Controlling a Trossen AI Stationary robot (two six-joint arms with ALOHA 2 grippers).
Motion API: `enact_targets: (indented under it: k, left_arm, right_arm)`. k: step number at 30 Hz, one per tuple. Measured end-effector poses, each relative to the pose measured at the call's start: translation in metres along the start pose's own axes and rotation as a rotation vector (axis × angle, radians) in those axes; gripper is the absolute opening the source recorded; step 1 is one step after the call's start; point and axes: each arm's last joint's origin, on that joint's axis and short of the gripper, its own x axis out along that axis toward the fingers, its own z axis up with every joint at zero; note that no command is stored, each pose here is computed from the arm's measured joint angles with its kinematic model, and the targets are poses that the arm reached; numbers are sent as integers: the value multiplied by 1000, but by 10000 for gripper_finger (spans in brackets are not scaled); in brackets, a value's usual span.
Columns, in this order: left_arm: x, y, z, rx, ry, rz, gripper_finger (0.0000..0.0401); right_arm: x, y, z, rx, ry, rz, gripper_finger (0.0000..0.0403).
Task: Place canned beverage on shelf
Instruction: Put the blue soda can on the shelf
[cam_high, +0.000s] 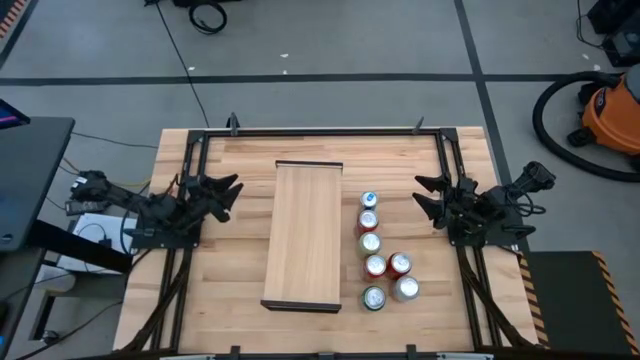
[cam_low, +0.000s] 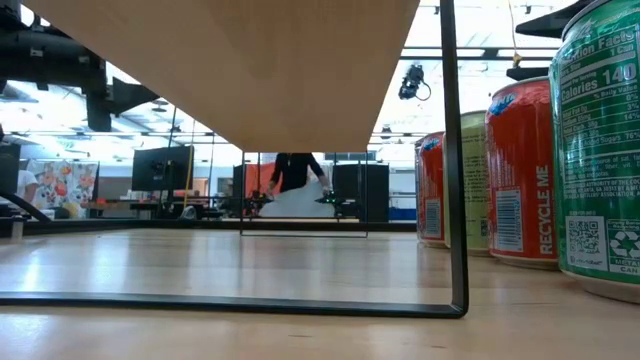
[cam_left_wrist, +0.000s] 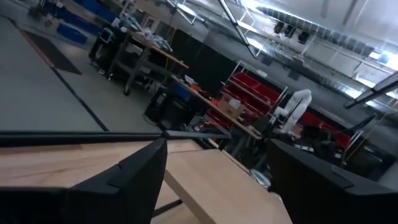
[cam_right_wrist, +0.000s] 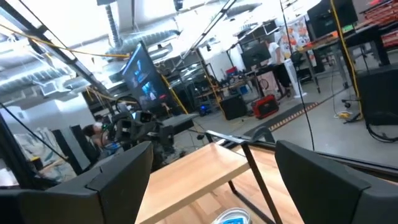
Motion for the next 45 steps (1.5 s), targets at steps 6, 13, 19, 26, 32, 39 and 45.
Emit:
enact_targets:
  k: [6, 13, 19, 26, 32, 39, 45]
  left_arm:
    - [6, -9, 11, 55, 8, -150, 286]
    - [33, -50, 33, 250, 130, -141, 286]
    - [70, -99, 41, 459, 204, -147, 285]
    - [118, -144, 36, 589, 403, -171, 285]
    - [160, -170, 27, 621, 518, -196, 285]
    - [210, -183, 13, 652, 592, -217, 285]
    - [249, -182, 5, 624, 706, -236, 285]
  right_arm:
    - [0, 2, -1, -22, 14, 59, 348]
    - [3, 1, 1, -95, 25, 65, 348]
    - [5, 2, -2, -123, 81, 45, 348]
    - [6, 2, -17, -112, 191, 19, 348]
    - [9, 5, -17, -182, 249, 9, 348]
    - [11, 7, -20, -231, 355, -17, 348]
    - [12, 8, -24, -250, 386, -17, 348]
